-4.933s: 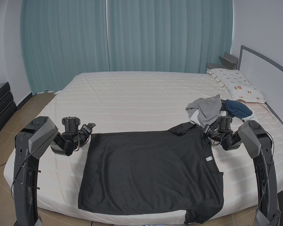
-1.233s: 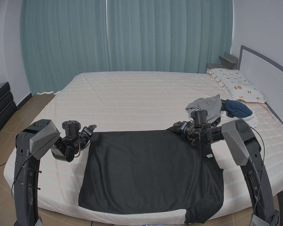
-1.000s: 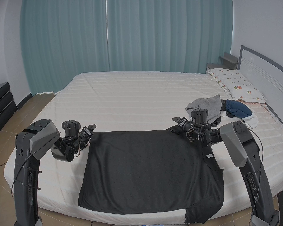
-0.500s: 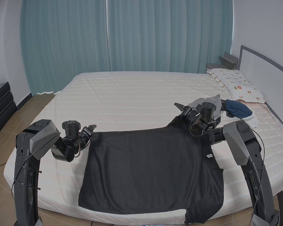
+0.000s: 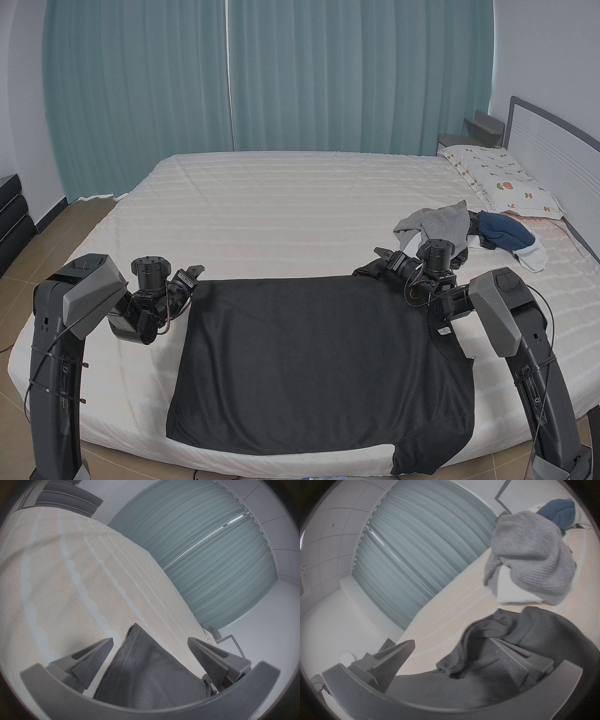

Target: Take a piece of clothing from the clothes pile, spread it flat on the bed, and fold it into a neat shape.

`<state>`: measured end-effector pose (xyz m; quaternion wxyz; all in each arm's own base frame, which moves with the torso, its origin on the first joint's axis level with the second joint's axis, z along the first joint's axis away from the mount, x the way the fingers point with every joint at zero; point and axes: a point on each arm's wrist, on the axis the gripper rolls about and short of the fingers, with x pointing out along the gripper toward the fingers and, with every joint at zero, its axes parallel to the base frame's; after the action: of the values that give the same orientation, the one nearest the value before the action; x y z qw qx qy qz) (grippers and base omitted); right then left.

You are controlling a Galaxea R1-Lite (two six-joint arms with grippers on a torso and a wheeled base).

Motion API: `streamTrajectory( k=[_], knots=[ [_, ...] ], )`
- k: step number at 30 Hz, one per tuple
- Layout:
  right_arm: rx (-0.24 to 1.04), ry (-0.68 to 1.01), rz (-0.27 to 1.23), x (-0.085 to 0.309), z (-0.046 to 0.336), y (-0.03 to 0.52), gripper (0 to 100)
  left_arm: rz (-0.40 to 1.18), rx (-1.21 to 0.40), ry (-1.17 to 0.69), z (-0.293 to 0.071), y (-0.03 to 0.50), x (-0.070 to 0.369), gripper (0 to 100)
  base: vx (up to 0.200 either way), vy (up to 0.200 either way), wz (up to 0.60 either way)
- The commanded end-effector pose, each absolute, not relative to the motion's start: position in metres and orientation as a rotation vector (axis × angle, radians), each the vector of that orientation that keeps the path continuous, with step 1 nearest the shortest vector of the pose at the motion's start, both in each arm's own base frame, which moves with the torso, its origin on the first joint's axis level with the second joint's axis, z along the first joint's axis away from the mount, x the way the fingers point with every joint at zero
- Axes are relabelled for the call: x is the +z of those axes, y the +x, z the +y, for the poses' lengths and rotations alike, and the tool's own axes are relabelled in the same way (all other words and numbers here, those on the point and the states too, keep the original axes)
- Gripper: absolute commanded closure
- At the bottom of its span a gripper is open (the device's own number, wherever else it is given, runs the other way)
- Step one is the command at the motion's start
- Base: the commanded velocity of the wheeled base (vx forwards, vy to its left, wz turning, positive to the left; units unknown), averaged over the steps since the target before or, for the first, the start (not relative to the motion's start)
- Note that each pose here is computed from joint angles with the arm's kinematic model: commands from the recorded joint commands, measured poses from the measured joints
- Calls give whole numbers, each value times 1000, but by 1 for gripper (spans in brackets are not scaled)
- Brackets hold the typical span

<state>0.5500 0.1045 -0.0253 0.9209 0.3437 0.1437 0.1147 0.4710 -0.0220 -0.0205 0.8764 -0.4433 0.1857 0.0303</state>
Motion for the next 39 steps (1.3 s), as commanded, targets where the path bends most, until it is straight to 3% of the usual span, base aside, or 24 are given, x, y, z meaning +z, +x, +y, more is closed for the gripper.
streamTrajectory(
  k=[1, 7, 14, 27, 39],
  knots=[
    [222, 708, 249, 1, 107, 550, 0, 383, 70, -938, -21, 466, -13, 0, 0, 0, 0],
    [194, 711, 243, 28, 99, 537, 0, 351, 76, -979, -11, 443, 28, 0, 0, 0, 0],
    [193, 637, 383, 54, 64, 456, 0, 371, 54, -971, -18, 400, 67, 0, 0, 0, 0],
    [147, 675, 585, 57, 27, 319, 0, 577, 23, -936, -50, 301, 67, 0, 0, 0, 0],
    [153, 701, 668, 34, 24, 262, 0, 769, 72, -902, -54, 240, 42, 0, -200, 0, 0]
  ],
)
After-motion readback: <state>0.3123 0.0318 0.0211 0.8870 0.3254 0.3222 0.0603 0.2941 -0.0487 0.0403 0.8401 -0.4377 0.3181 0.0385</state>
